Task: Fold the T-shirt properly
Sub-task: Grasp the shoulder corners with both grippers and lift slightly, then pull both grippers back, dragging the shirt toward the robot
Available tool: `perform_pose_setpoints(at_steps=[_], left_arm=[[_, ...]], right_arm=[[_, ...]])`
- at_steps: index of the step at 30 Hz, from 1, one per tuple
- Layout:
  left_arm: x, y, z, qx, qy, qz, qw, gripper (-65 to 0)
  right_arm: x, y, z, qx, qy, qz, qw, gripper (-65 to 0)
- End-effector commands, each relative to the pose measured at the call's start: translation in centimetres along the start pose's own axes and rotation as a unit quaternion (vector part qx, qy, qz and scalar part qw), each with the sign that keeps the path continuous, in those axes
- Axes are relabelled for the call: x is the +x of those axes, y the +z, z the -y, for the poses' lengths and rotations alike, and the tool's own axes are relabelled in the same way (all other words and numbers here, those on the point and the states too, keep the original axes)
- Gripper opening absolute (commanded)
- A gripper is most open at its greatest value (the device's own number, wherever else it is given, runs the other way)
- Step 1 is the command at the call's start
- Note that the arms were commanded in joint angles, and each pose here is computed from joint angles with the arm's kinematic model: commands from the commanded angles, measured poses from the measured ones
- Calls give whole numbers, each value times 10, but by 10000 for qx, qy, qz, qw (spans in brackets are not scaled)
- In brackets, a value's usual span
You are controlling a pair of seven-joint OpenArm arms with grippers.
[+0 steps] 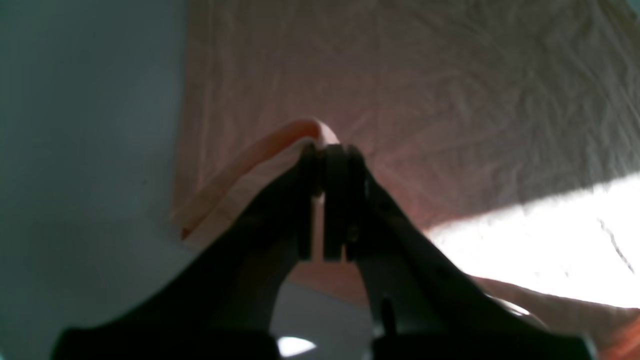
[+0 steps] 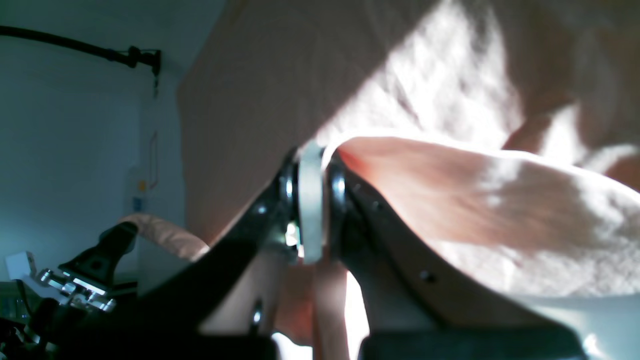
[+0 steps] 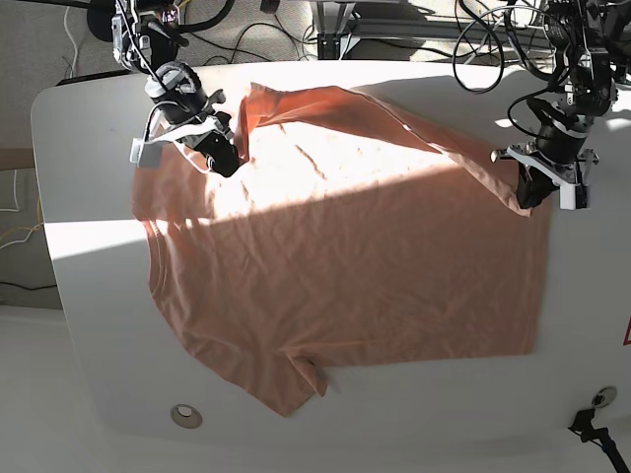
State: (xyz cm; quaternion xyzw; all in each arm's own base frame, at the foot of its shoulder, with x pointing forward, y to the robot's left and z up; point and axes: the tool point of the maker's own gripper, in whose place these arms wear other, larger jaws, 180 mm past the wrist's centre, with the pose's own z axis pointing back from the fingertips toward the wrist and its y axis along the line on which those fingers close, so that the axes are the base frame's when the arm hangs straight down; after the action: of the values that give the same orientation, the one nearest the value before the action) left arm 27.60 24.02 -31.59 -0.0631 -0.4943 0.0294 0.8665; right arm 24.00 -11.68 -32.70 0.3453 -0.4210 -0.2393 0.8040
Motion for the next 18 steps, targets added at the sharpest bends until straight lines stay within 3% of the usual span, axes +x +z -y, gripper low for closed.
perform_pose_setpoints(at_steps=[1, 6, 18], left_arm=[[24, -3, 1, -53, -81, 364, 9993, -650], [27, -21, -15, 86, 107, 360, 9993, -650], [46, -63, -47, 342, 574, 439, 9968, -650]], right_arm=[[17, -4, -13, 237, 125, 200, 9994, -650], [46, -26, -15, 348, 325, 393, 9981, -650], [87, -79, 10, 140, 171, 573, 9981, -650]])
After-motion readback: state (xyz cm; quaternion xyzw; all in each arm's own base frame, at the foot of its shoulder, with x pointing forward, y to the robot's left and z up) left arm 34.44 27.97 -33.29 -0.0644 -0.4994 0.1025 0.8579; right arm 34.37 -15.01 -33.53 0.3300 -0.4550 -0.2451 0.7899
